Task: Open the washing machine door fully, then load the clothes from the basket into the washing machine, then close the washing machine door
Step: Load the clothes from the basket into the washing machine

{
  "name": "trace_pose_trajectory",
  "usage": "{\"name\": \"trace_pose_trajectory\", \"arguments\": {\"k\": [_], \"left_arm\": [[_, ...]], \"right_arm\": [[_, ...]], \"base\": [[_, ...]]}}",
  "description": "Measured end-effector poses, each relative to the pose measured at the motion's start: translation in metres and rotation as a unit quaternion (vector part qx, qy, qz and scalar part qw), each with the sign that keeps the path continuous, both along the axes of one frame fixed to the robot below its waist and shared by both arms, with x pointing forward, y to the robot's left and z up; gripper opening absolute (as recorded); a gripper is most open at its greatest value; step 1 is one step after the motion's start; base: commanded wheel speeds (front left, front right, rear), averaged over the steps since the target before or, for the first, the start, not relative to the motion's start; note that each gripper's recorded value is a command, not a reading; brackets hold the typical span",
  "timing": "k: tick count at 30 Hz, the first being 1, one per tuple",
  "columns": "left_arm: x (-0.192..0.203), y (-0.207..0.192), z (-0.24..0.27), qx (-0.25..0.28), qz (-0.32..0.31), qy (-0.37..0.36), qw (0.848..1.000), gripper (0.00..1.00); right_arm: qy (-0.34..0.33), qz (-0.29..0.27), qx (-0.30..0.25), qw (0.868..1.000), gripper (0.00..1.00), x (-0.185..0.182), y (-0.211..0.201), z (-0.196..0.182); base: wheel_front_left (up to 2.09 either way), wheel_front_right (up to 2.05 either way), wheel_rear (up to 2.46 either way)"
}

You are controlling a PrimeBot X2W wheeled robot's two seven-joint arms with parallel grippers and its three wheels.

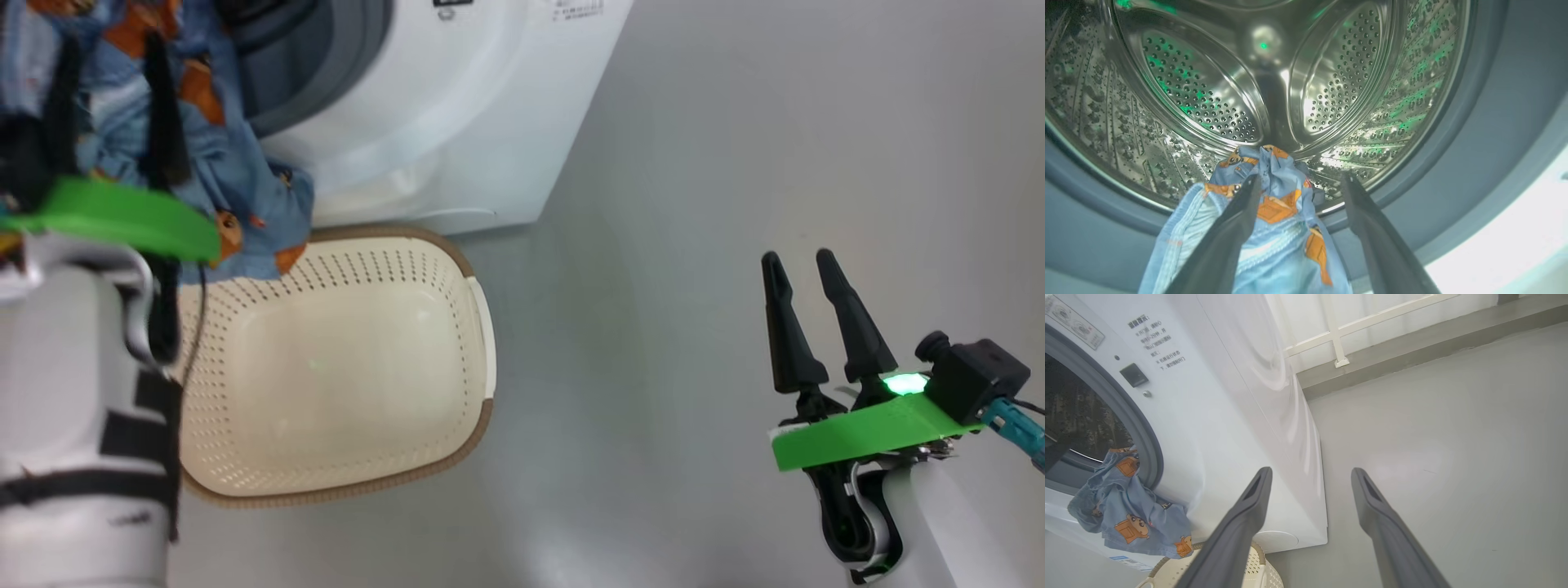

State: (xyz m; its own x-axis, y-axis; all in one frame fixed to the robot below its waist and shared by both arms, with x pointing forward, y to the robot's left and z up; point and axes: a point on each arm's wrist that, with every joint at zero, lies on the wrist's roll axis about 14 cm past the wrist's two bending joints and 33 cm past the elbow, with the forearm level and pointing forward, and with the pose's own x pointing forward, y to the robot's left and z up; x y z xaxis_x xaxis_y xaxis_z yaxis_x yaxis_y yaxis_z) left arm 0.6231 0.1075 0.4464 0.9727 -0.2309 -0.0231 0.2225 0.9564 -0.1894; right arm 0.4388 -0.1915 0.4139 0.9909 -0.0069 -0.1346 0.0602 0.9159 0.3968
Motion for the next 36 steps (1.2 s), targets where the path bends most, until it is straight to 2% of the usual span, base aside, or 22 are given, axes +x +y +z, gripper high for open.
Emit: {"name": "trace_pose_trajectory", "arguments": {"k": [23,36], "left_arm": [[-0.144,0.050,0.009,0.000,0.055,0.024,0.998,1.00],[-0.202,0.076,0.010,0.001,0.085,0.027,0.996,1.00]], "right_arm": [[-0.031,0.033,-0.020,0.999,1.00,-0.046,0.003,0.038],[-0.047,0.048,-0.017,0.998,1.00,-0.057,0.013,0.050]], "base": [[0.00,0.00,0.00],[0.00,0.00,0.00]]}}
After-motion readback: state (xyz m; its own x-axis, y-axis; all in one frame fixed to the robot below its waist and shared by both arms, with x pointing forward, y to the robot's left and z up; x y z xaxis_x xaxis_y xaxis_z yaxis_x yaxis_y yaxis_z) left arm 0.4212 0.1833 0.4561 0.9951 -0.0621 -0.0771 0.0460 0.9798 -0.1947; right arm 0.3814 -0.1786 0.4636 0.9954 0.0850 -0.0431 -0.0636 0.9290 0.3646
